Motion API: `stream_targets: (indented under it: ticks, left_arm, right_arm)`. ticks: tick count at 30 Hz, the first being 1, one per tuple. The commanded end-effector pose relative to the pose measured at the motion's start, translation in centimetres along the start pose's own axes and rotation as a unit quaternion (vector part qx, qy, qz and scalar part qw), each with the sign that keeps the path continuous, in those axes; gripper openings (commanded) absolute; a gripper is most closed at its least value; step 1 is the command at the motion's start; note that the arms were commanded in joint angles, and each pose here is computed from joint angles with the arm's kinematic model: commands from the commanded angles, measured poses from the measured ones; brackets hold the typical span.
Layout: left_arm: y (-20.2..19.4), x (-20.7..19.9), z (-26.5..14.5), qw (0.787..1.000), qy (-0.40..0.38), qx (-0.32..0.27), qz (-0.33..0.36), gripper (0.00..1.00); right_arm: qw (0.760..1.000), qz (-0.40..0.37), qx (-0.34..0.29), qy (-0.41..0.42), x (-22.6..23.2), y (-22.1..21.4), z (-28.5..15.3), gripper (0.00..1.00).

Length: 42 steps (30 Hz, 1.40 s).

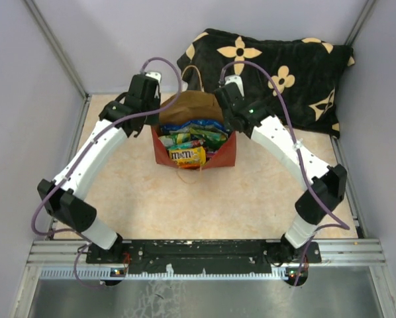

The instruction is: Take the snacks out of the paper bag

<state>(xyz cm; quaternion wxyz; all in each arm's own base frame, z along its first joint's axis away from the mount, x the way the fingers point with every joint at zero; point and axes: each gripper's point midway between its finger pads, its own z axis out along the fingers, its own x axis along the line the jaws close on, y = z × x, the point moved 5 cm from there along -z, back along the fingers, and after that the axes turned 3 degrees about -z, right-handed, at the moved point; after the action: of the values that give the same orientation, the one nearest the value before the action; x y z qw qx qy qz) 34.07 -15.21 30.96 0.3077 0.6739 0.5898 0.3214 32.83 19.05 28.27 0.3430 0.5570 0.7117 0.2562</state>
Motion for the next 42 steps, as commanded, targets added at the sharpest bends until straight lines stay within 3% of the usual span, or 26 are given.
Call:
stream_targets:
  ticks: [1, 6, 16, 20, 23, 26, 29, 31, 34, 39, 42]
  left_arm:
    - [9.9, 1.5, -0.5, 0.983, -0.017, -0.17, -0.071, 0.0]
    - [9.6, 0.6, 1.1, 0.983, -0.037, -0.165, -0.068, 0.0]
    - [-2.0, -0.2, 0.0, 0.975, -0.093, -0.16, -0.121, 0.0]
    - [-5.3, -1.5, -1.2, 0.974, -0.122, -0.14, -0.132, 0.0]
    - [-7.6, -2.5, -1.7, 0.973, -0.144, -0.115, -0.138, 0.01]
    - [-9.7, -3.2, -1.8, 0.976, -0.152, -0.081, -0.134, 0.21]
    - [-11.4, -3.4, -1.7, 0.979, -0.149, -0.059, -0.128, 0.51]
    - [-12.1, -3.5, -1.7, 0.98, -0.15, -0.05, -0.123, 0.69]
    - [-12.4, -3.8, -2.3, 0.978, -0.168, -0.044, -0.114, 0.83]
    - [-12.5, -4.6, -4.8, 0.966, -0.236, -0.045, -0.095, 0.98]
    - [-12.8, -4.4, -6.4, 0.961, -0.259, -0.042, -0.088, 1.0]
  right_arm:
    - [0.99, 0.027, -0.136, 0.003, -1.6, 9.6, -1.2, 0.0]
    - [0.993, 0.006, -0.118, 0.0, -0.9, 9.1, 0.6, 0.0]
    - [0.986, 0.089, -0.121, 0.071, -0.3, -2.8, -1.5, 0.02]
    - [0.986, 0.096, -0.117, 0.076, -0.3, -5.8, -2.7, 0.09]
    - [0.984, 0.103, -0.113, 0.087, 0.0, -7.8, -3.4, 0.29]
    - [0.983, 0.115, -0.105, 0.096, 0.0, -9.8, -3.5, 0.4]
    - [0.984, 0.12, -0.093, 0.095, -0.2, -11.4, -3.5, 0.74]
    - [0.984, 0.12, -0.087, 0.095, -0.3, -11.9, -3.6, 0.86]
    - [0.984, 0.114, -0.089, 0.106, -0.3, -12.2, -4.6, 0.98]
    - [0.979, 0.102, -0.093, 0.153, -0.5, -12.8, -7.4, 0.99]
    - [0.969, 0.113, -0.101, 0.196, -0.8, -13.2, -9.3, 0.99]
